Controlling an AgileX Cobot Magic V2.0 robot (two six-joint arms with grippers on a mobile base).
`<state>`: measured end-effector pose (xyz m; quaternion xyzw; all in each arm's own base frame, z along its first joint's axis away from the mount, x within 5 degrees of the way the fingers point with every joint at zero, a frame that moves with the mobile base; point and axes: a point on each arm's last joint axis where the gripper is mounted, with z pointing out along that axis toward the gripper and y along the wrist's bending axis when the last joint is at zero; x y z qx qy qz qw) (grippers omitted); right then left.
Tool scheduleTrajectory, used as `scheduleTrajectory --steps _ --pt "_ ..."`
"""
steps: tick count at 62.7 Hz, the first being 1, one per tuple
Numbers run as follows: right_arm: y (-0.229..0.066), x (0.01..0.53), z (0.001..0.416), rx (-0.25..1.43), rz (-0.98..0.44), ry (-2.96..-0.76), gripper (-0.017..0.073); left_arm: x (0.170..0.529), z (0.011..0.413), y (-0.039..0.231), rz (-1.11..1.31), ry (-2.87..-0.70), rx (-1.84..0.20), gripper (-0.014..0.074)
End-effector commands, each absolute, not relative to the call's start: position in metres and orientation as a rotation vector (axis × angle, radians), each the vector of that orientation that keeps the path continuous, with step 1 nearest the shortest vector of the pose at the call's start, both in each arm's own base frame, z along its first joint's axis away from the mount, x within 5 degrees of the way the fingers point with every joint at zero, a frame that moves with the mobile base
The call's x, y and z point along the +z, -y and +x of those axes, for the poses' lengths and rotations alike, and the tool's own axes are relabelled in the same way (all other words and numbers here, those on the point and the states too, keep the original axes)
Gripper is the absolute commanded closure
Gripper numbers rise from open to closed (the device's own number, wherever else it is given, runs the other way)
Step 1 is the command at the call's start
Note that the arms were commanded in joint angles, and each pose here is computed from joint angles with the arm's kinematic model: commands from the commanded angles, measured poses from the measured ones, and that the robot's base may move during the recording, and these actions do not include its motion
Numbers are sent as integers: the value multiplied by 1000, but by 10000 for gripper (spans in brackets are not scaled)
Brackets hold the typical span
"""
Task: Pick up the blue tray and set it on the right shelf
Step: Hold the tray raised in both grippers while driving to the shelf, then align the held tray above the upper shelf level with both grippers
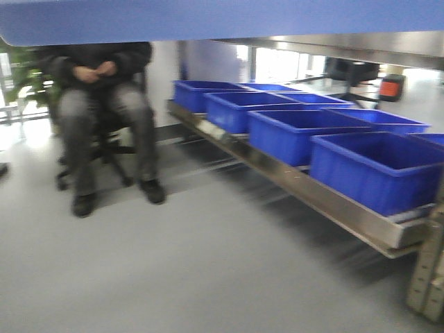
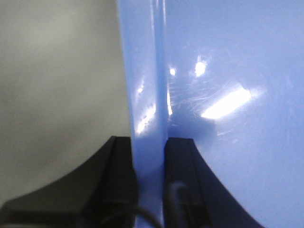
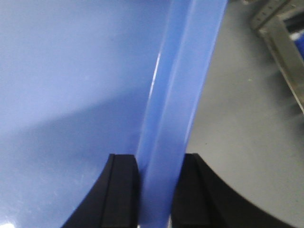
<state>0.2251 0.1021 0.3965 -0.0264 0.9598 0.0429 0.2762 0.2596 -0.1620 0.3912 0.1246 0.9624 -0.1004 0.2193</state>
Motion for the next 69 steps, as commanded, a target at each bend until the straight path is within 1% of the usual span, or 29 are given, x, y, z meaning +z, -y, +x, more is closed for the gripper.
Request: scheduleTrajectory --steps 1,69 --pt "-103 417 222 180 -119 -2443 503 405 243 160 406 -2683 -310 642" --pt "-103 417 222 181 -119 -2443 503 405 242 160 406 -2684 -313 642"
